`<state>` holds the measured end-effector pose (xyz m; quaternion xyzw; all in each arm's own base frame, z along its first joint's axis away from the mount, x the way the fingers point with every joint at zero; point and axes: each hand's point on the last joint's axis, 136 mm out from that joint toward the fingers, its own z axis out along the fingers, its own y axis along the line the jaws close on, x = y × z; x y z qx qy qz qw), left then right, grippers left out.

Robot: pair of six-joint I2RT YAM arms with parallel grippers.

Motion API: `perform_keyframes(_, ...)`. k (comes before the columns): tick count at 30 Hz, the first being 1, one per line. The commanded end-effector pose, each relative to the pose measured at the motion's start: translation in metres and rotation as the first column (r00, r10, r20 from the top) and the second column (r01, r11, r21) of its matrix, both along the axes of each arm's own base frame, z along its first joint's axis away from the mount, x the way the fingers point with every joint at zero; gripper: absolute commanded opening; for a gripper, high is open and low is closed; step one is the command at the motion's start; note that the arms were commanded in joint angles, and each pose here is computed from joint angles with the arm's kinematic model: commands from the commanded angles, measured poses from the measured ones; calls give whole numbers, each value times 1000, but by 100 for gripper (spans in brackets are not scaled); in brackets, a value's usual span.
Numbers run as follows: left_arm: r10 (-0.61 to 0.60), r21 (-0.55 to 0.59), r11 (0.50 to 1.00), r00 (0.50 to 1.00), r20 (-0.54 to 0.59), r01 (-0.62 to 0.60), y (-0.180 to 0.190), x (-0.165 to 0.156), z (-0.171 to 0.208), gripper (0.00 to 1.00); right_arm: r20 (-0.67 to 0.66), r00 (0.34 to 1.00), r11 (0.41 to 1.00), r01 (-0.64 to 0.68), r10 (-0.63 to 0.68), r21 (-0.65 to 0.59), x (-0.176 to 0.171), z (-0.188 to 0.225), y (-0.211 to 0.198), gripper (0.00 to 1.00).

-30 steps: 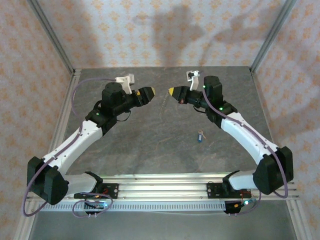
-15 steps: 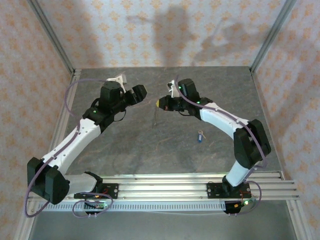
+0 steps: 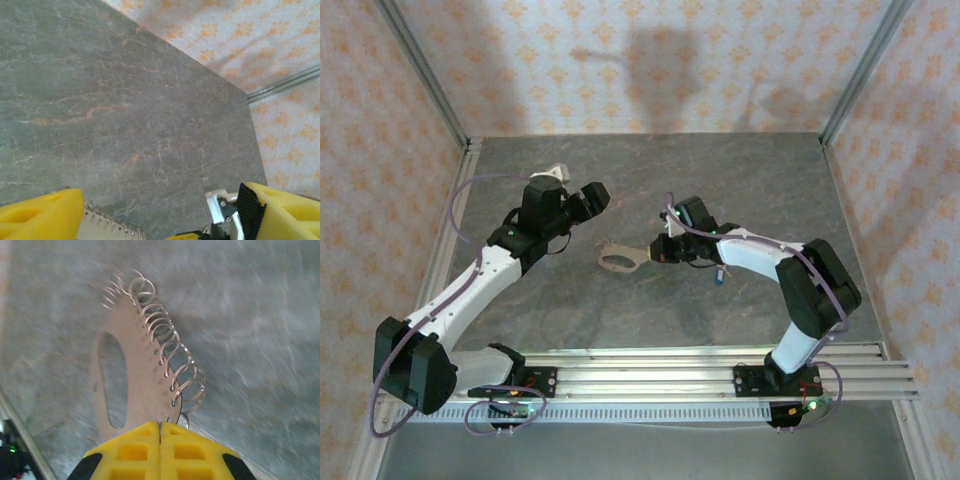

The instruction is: Put the keys on the keyring

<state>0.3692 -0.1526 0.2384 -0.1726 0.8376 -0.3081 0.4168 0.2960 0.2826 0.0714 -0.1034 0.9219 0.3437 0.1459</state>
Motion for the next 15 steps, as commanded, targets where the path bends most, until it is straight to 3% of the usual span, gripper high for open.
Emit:
perform_keyframes(1, 21, -51, 999, 998, 64, -18, 1, 2, 20, 82, 29, 999, 999, 16, -15, -48, -2, -5, -8, 0)
perform_keyframes(15, 5, -35, 999, 999, 50, -4, -2, 5, 16, 82, -34, 998, 989, 41, -46, -142, -8, -35, -16, 0)
